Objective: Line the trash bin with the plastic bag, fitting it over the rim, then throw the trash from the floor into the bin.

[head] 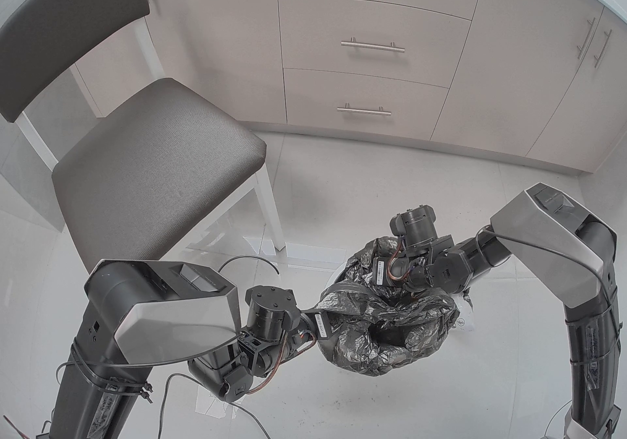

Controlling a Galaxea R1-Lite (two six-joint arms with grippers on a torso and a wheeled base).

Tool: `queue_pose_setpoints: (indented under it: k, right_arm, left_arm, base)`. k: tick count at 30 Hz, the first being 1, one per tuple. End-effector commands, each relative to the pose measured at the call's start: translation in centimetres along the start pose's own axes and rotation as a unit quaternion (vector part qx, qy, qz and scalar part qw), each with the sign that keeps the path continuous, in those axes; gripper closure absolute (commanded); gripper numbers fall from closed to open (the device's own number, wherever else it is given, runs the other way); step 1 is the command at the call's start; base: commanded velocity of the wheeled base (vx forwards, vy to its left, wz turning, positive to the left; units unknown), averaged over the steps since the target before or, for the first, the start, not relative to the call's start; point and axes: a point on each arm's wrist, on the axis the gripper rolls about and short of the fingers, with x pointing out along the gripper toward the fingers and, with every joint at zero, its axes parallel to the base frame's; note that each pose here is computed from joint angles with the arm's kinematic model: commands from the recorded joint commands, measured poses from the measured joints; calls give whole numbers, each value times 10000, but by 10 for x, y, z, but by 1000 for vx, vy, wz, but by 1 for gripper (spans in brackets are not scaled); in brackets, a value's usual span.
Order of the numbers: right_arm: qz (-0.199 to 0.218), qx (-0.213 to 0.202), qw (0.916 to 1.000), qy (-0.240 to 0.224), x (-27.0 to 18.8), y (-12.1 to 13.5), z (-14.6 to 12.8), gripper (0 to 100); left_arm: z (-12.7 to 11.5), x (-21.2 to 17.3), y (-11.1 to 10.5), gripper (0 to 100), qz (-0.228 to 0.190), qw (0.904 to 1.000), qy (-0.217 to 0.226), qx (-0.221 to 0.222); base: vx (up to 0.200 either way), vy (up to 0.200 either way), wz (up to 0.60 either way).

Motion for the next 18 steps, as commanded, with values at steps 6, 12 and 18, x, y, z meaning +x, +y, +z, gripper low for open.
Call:
queue_pose_setpoints:
  k: [6,12,18]
  right_arm:
    - [-175,-7,9990,406,39,-16,-30,100]
    - [-107,36,9993,370,49,-16,-29,100]
    - [-52,51,9998,203,46,-13,-18,100]
  left_arm:
    - [0,0,0,100,2,10000,-7,-5]
    - [0,0,0,100,-11,10000,1,5]
    - [-1,0,0,100,-7,10000,7,59]
  base:
    - [0,0,0]
    - [0,0,0]
    - [0,0,0]
